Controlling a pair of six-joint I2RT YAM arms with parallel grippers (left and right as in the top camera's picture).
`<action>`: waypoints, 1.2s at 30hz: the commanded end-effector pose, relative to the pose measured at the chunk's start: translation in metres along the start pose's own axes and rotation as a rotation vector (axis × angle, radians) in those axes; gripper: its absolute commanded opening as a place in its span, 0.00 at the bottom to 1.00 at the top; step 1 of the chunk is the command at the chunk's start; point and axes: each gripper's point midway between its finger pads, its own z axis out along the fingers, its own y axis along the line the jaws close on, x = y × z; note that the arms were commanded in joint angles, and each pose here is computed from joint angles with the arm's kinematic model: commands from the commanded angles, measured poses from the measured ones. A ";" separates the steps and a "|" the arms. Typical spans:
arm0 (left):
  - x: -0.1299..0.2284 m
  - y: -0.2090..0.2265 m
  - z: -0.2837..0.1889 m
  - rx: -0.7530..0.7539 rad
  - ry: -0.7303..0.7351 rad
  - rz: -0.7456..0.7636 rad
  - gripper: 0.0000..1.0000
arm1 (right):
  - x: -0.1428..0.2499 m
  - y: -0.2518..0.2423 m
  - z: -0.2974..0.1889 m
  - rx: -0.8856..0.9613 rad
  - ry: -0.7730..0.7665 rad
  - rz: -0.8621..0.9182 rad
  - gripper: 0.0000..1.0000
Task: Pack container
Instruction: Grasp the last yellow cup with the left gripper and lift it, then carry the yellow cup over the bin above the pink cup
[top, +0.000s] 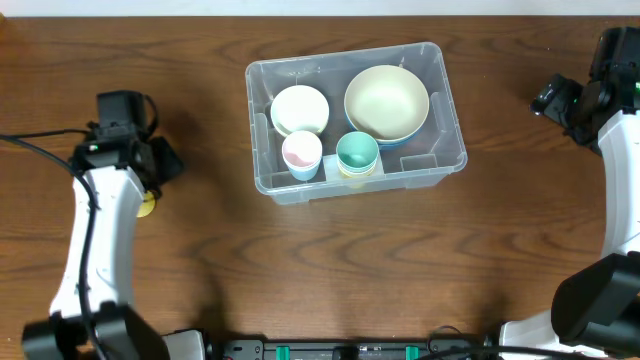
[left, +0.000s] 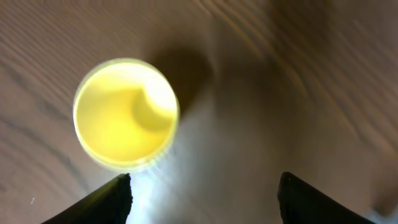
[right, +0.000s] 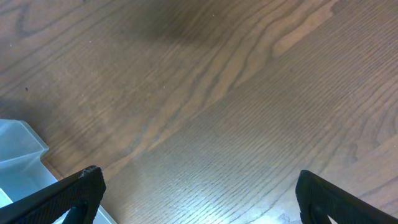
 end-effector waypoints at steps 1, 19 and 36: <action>-0.009 0.016 0.029 -0.042 0.028 -0.070 0.75 | -0.002 -0.002 -0.001 0.005 -0.004 0.019 0.99; 0.009 0.011 0.098 -0.033 0.181 -0.094 0.06 | -0.002 -0.002 -0.001 0.005 -0.004 0.019 0.99; 0.024 -0.125 -0.085 0.409 0.071 0.422 0.06 | -0.002 -0.002 -0.001 0.004 -0.004 0.019 0.99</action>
